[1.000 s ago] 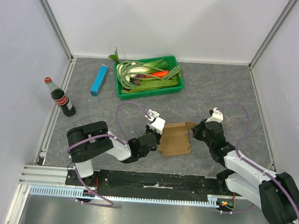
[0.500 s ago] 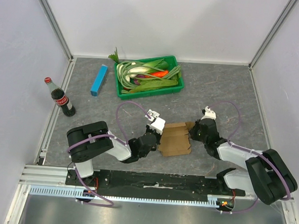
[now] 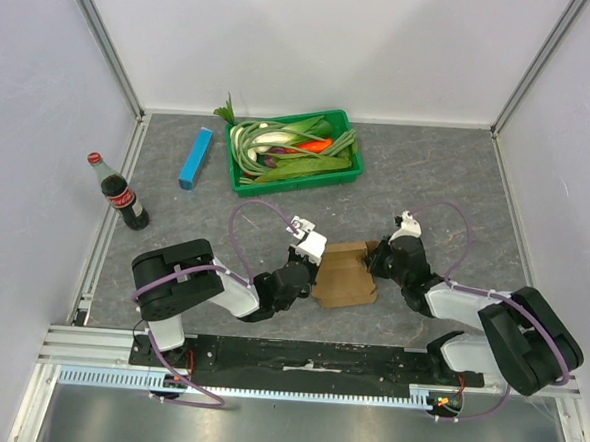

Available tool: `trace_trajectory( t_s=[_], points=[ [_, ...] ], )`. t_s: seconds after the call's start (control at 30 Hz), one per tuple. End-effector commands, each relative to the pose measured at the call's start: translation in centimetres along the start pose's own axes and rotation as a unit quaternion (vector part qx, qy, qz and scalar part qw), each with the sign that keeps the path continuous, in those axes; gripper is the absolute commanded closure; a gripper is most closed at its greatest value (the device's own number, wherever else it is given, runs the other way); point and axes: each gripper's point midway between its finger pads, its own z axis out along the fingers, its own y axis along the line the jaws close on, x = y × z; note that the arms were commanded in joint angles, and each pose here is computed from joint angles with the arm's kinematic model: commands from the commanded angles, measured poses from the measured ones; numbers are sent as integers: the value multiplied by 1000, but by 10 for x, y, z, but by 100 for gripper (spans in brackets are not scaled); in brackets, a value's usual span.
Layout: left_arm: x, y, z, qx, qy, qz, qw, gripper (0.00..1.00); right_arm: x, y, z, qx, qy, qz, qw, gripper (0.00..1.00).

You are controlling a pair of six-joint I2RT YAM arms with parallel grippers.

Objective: Fold the paper box

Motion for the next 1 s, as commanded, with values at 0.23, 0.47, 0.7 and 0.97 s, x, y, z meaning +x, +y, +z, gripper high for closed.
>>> trace_trajectory(
  t_s=[0.23, 0.47, 0.7, 0.97],
  points=[
    [-12, -7, 3, -2, -17, -19, 1000, 98, 30, -9, 15, 3, 30, 29, 999, 100],
    [-10, 1, -1, -20, -19, -23, 999, 98, 19, -9, 3, 17, 19, 30, 999, 100],
    [-12, 5, -5, -21, -17, -25, 999, 98, -20, -16, -42, 124, 59, -23, 990, 84],
    [-14, 6, -6, -21, -23, -31, 999, 98, 5, 19, -37, -1, 78, 18, 997, 100]
  ],
)
